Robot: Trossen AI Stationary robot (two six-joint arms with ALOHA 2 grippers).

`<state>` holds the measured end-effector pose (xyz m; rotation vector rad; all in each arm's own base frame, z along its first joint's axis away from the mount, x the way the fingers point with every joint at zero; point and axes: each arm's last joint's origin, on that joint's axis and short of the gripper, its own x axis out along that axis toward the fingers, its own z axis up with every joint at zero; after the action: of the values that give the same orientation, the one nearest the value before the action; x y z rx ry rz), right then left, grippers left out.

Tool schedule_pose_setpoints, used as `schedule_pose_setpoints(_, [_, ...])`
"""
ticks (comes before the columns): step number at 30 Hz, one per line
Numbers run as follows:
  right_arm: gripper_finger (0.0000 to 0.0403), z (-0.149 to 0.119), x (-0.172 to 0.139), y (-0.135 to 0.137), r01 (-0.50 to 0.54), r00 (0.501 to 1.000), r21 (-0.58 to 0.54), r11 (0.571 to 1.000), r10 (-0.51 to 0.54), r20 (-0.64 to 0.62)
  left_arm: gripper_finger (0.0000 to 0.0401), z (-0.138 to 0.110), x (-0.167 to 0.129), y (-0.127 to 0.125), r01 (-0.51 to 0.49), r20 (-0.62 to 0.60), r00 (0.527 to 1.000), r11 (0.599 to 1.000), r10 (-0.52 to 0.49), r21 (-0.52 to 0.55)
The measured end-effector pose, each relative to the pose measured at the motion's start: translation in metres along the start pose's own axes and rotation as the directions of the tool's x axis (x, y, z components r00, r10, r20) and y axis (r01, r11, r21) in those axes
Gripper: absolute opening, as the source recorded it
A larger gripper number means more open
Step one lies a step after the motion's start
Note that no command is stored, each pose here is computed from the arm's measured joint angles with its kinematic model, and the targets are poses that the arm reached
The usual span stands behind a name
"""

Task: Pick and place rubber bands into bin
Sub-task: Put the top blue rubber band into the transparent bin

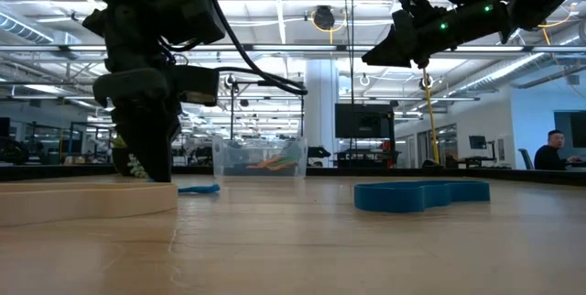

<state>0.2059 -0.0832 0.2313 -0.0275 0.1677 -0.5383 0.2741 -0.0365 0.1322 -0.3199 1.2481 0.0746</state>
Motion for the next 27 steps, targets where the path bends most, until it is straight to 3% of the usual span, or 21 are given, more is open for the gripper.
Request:
schedule_pose_setpoints(6, [0.0116, 0.000, 0.000, 0.000, 0.000, 1.000, -0.008, 1.000, 0.000, 0.000, 0.0003, 0.001, -0.013, -0.004, 0.064, 0.029, 0.998, 0.998, -0.063, -0.020])
schedule_pose_setpoints(16, [0.0116, 0.000, 0.000, 0.000, 0.000, 1.000, -0.024, 1.000, 0.000, 0.000, 0.0002, 0.006, -0.055, -0.008, 0.105, 0.216, 0.971, 0.994, -0.106, 0.013])
schedule_pose_setpoints(24, [0.0116, -0.001, 0.000, 0.000, 0.000, 1.000, -0.027, 1.000, 0.000, -0.011, 0.0001, 0.012, -0.101, -0.006, 0.131, 0.453, 0.882, 0.991, -0.131, 0.034])
schedule_pose_setpoints(27, [0.0116, -0.002, 0.000, 0.000, -0.001, 1.000, -0.030, 1.000, 0.000, -0.023, 0.0001, 0.016, -0.122, -0.005, 0.120, 0.584, 0.800, 0.991, -0.134, 0.063])
